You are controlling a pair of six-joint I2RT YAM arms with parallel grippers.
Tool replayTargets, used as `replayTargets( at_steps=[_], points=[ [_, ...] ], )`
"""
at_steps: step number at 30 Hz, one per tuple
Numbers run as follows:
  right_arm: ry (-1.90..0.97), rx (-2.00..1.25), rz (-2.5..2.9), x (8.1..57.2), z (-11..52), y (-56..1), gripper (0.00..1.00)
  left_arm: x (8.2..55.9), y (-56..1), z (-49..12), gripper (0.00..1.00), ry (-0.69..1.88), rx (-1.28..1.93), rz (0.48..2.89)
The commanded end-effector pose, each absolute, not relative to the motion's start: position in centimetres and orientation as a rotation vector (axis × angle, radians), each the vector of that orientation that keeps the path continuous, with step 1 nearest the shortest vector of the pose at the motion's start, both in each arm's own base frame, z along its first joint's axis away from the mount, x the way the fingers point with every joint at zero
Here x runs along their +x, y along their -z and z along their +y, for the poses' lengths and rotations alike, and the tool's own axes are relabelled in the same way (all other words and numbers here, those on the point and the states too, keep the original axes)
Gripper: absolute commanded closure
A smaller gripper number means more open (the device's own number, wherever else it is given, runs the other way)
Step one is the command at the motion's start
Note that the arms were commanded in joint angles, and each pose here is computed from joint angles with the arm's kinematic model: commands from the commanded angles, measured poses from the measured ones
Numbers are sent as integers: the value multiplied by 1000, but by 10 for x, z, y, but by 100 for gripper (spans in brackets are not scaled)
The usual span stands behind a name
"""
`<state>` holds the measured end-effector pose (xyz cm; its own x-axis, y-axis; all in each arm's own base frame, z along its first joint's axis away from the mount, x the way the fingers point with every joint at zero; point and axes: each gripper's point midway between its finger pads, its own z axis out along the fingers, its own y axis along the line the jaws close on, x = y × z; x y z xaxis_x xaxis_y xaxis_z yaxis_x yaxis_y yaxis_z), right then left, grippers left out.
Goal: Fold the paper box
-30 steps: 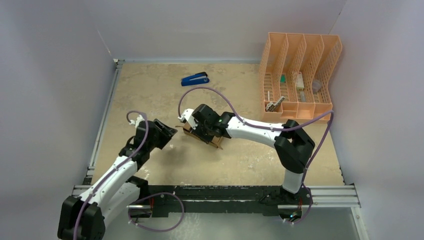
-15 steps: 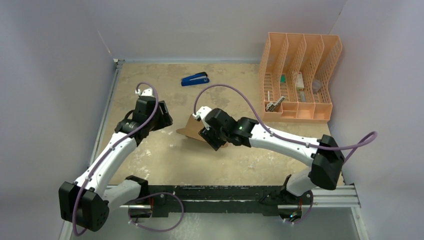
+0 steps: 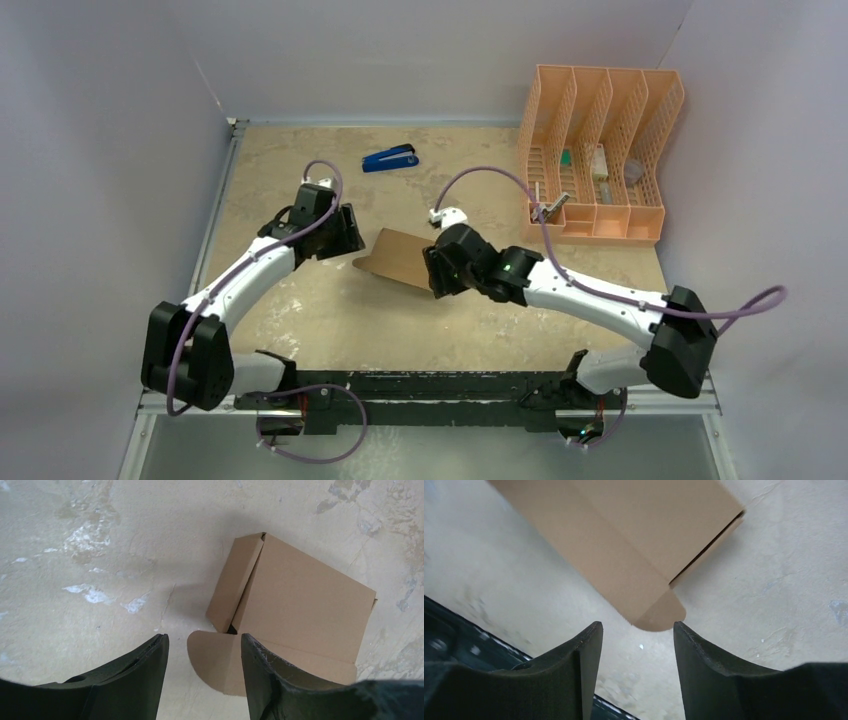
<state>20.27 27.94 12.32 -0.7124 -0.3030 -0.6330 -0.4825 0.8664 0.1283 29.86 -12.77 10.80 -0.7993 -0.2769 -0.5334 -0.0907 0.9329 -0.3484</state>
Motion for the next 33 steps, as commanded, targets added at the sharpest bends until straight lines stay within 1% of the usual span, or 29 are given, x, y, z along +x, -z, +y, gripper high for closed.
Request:
replayTargets(
  at_steps=[1, 5, 10, 14, 19, 26, 33],
  points=[
    [-580, -130, 2342, 232, 281, -156, 42, 325, -128, -148, 46, 488, -180, 2409],
    [-592, 33, 2362, 250, 267, -143, 41, 327, -114, -157, 45, 522, -166, 2441],
    [-628, 147, 2395, 264, 260, -112, 42, 324, -99, -171, 44, 590, -171, 2468],
    [-680, 185, 2432, 268, 263, -87, 43, 319, -79, -170, 44, 584, -192, 2500],
    [-831, 194, 2448, 267, 277, -69, 43, 313, -59, -168, 45, 567, -211, 2544],
    [-917, 153, 2408, 271, 279, -73, 43, 308, -46, -171, 50, 592, -235, 2579],
    [-1059, 66, 2388, 273, 297, -92, 43, 302, -64, -189, 54, 754, -327, 2565]
  ],
)
